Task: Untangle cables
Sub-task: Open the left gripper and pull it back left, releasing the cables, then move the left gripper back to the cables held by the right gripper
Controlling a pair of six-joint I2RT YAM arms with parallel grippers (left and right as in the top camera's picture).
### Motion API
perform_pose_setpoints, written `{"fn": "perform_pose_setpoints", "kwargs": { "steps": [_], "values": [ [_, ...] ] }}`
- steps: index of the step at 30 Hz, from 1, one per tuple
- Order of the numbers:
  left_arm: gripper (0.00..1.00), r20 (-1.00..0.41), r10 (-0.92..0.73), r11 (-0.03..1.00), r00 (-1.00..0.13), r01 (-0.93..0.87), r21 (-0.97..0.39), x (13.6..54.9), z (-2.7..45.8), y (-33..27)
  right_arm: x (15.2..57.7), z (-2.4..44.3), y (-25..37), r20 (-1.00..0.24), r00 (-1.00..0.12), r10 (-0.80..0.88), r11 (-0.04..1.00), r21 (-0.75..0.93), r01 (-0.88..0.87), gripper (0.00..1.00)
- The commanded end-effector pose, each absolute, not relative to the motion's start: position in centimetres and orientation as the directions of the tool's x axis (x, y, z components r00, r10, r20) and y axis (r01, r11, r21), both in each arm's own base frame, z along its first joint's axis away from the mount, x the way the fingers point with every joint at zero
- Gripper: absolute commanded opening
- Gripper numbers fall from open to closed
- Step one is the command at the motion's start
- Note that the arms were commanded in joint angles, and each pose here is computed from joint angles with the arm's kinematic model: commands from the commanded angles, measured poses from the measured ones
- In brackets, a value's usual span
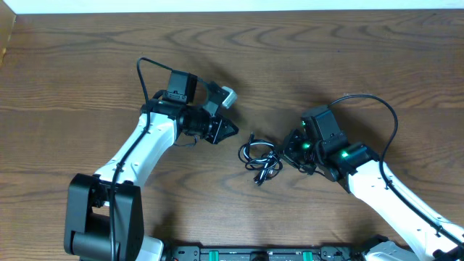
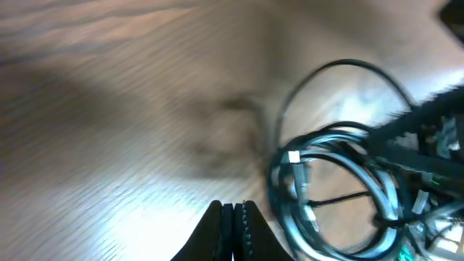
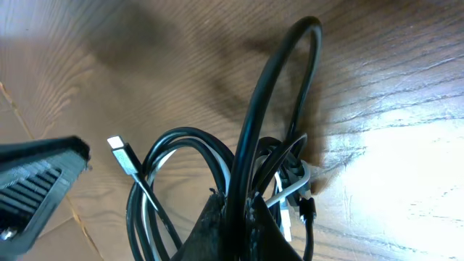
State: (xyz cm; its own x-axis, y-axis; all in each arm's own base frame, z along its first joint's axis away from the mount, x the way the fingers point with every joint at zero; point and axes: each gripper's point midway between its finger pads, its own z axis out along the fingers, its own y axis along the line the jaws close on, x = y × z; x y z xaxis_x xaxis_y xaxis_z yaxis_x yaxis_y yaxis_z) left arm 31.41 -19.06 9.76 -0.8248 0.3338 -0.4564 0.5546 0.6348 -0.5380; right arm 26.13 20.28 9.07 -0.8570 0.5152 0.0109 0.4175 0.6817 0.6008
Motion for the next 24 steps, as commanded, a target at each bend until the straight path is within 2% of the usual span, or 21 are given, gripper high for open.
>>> {"fn": "perform_pose_setpoints", "kwargs": {
  "steps": [1,6,24],
  "values": [
    [0.07,-0.377,0.268,0.757,-0.887,0.436,-0.487,32.30,7.95,-17.26,26.27,9.13,20.34,-0.007,-0.861,0.508,0.693,0.598,0.404,0.01],
    [0.07,-0.354,0.235,0.798,-0.905,0.388,-0.462,32.63,7.49,-16.55,26.26,9.13,20.34,-0.007,-0.861,0.508,0.693,0.597,0.404,0.01],
    [0.08,-0.352,0.233,0.799,-0.907,0.385,-0.463,32.62,7.48,-16.54,26.34,9.10,20.25,-0.012,-0.859,0.512,0.694,0.595,0.405,0.02]
  ]
}}
